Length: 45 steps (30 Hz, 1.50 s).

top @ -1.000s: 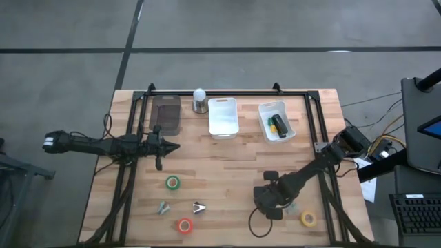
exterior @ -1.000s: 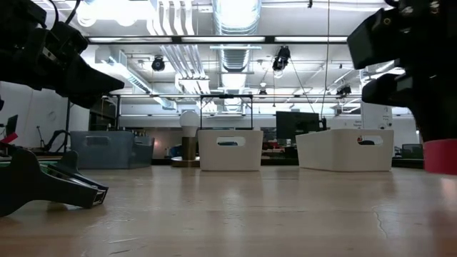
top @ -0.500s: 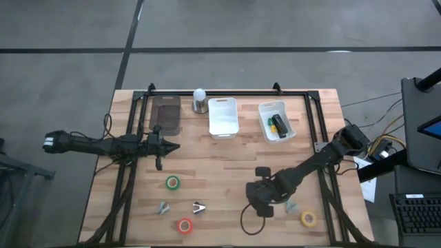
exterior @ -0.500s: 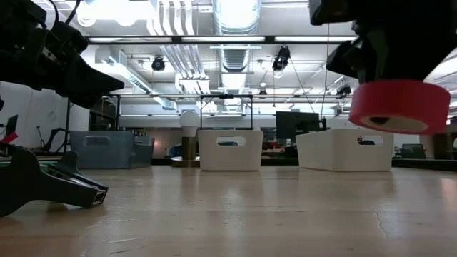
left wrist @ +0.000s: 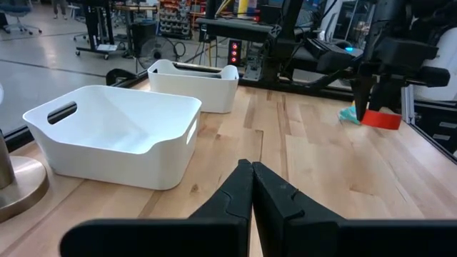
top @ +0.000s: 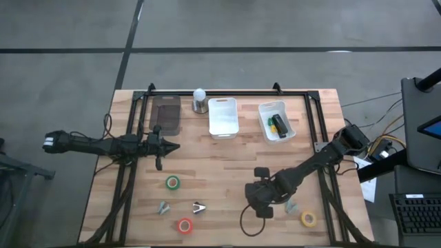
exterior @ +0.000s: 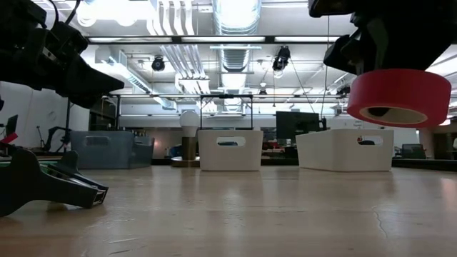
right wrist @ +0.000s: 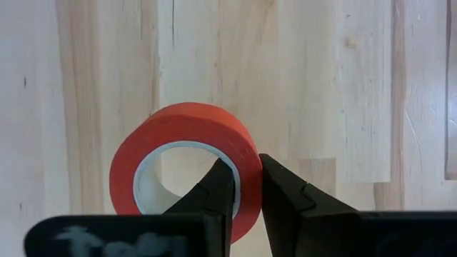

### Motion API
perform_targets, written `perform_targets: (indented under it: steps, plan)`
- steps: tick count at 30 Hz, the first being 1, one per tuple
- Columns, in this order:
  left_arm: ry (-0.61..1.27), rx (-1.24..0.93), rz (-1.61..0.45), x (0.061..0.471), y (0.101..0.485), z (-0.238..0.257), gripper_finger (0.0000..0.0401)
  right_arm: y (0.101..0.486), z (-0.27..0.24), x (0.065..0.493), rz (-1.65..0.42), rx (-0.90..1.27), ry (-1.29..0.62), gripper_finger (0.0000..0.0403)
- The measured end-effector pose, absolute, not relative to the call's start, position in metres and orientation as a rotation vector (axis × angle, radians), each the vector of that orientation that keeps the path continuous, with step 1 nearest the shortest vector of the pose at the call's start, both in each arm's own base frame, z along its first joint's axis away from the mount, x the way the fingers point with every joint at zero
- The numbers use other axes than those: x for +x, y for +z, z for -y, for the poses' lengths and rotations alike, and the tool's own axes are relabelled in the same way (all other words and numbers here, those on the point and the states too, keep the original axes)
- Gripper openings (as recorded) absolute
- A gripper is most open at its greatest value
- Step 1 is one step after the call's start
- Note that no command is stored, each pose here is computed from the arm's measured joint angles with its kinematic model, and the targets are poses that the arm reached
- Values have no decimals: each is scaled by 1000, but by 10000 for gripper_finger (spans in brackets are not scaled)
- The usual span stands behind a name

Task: Pick and place Stapler, Stapler remover, tape
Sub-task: Put the red masking tape into the left white bin

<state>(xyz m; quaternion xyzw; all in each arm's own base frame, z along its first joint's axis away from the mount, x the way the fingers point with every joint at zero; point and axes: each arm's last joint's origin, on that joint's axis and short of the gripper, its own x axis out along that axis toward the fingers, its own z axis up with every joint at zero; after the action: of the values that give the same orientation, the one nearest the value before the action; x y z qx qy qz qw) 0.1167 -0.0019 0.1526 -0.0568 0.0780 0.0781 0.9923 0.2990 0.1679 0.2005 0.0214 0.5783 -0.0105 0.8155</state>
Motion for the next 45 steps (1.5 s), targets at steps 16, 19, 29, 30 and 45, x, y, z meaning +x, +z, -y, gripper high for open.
perform_targets:
  steps: [16, 19, 29, 30, 45]
  plan:
    - [156, -114, -156, 117, 153, 2, 12, 210, -164, 308, -1177, 11, -38, 45]
    - [156, -114, -156, 117, 153, 2, 12, 213, -163, 310, -1154, -8, -44, 48]
    - [156, -114, -157, 117, 153, 2, 12, 227, -140, 335, -1007, -115, -92, 47]
    - [156, -114, -157, 117, 153, 2, 12, 229, -135, 339, -985, -115, -99, 48]
    - [156, -114, -157, 117, 153, 2, 12, 282, 12, 392, -751, -18, -360, 46]
